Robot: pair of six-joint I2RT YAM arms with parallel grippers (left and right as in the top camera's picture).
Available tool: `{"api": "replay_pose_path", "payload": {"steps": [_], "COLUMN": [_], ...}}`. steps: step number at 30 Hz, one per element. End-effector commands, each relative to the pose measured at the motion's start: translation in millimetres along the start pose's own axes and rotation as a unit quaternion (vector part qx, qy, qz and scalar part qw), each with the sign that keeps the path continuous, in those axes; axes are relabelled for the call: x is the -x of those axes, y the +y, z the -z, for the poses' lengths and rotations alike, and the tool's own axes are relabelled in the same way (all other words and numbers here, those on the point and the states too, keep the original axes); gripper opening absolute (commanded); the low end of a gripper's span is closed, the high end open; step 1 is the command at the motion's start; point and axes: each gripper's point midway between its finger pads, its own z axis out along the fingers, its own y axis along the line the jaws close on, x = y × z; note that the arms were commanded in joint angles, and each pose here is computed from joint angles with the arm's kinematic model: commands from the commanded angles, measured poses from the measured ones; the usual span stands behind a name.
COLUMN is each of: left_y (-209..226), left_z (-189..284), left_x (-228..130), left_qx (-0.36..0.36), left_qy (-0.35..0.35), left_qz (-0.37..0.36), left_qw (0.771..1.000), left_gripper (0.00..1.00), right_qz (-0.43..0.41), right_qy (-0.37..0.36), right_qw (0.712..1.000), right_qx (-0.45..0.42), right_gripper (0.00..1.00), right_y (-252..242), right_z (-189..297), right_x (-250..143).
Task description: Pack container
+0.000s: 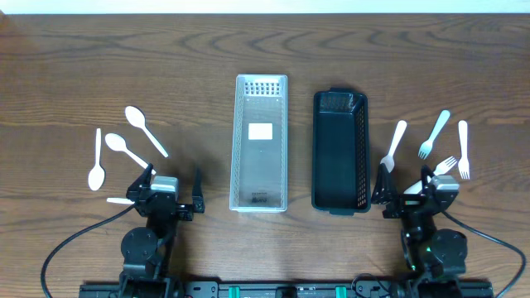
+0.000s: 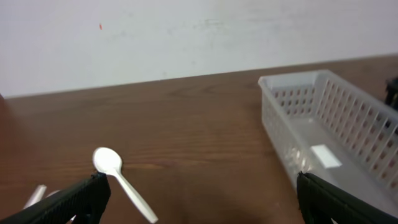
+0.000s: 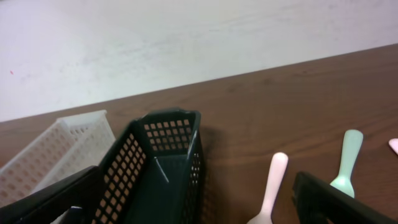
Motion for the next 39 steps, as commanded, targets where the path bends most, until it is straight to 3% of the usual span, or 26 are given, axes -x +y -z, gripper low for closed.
{"api": "replay_pose_path", "payload": {"steps": [1,6,11,13,17,21,22,25,29,34,36,39], "left_y": [-2.5,-1.6,-1.1,-1.2,-1.8,-3.6,-6.2,-9.4,-10.8,-11.6,-11.7,-11.9], "left_z": [2.8,10.9,1.6,-3.9,-12.0,-29.9,-34.3,-41.3,-45.9,-48.4,-48.8,-51.0], "left_x": [16.9,62.2,77.5,74.1,57.0,35.7,27.6,4.4,-22.1,-43.4,-48.1,-52.5], "left_qx": [-0.010,-0.011,-0.003,0.001,0.010,0.013,0.007,0.004,0.006,0.009,0.010,0.010], "left_qy": [-0.010,0.023,0.155,0.218,0.366,0.443,0.457,0.497,0.540,0.573,0.580,0.584], "left_qz": [0.088,0.093,0.095,0.095,0.094,0.096,0.098,0.101,0.101,0.100,0.100,0.099], "left_qw": [0.996,0.995,0.983,0.971,0.926,0.891,0.884,0.862,0.836,0.814,0.809,0.806], "left_gripper": [0.98,0.98,0.98,0.98,0.98,0.98,0.98,0.98,0.98,0.79,0.75,0.58], "right_qz": [0.007,0.047,0.054,0.047,0.040,0.030,0.031,0.034,0.028,0.022,0.020,0.014], "right_qy": [-0.010,0.075,0.207,0.268,0.384,0.445,0.452,0.474,0.508,0.547,0.560,0.583], "right_qw": [1.000,0.996,0.975,0.960,0.918,0.888,0.884,0.869,0.849,0.823,0.814,0.797], "right_qx": [0.009,-0.021,-0.058,-0.066,-0.088,-0.108,-0.110,-0.137,-0.147,-0.153,-0.156,-0.157], "right_gripper": [0.99,0.99,0.99,0.99,0.99,0.99,0.97,0.75,0.69,0.60,0.59,0.52], "right_y": [14.0,15.1,12.3,12.6,5.7,-4.2,-6.3,-20.1,-28.0,-35.4,-38.1,-40.7], "right_z": [7.0,0.9,-16.8,-22.4,-31.2,-45.6,-49.0,-54.4,-59.5,-62.6,-63.3,-64.2], "right_x": [36.4,51.9,54.6,51.0,43.1,34.0,29.9,16.3,-4.9,-30.6,-39.8,-56.2]}}
